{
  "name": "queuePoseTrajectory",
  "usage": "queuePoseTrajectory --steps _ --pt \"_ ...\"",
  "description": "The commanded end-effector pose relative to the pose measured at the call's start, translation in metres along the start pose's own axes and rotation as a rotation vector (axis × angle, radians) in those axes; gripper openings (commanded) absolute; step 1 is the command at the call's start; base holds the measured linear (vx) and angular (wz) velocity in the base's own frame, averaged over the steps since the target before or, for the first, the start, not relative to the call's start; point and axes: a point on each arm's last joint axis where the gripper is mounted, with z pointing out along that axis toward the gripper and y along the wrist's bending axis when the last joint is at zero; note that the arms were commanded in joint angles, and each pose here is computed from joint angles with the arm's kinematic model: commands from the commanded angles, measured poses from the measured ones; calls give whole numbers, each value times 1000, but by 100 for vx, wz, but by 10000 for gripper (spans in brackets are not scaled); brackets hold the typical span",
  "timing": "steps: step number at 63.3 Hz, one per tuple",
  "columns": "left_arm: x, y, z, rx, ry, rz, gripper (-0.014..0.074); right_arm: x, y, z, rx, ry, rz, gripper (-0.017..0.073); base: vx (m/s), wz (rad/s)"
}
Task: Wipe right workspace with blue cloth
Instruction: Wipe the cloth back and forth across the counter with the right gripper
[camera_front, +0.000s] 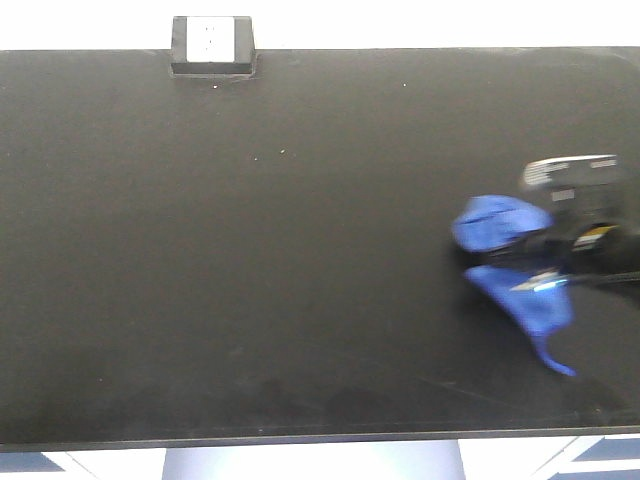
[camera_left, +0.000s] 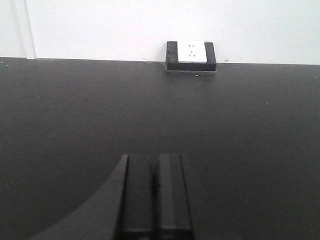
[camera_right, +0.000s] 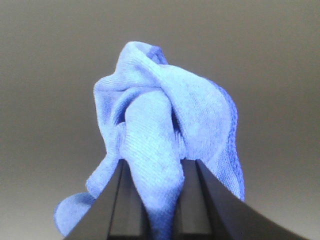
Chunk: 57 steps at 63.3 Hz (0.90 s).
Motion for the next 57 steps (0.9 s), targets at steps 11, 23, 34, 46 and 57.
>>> queuePoseTrajectory --steps 11,23,34,46,57 --pt "2 -1 1 9 -64 -8 -6 -4 118 13 -298 -218 -123 0 0 0" --pt "2 -1 1 9 -64 -8 -6 0 161 11 -390 -212 -168 6 0 0" --pt "2 -1 1 9 -64 -8 -6 -7 141 19 -309 -206 -124 6 0 0" --pt "2 -1 1 9 -64 -8 -6 -19 68 38 -96 -130 -52 6 0 0" --pt "2 -1 1 9 -64 -8 -6 -17 -30 43 117 -40 103 7 0 0"
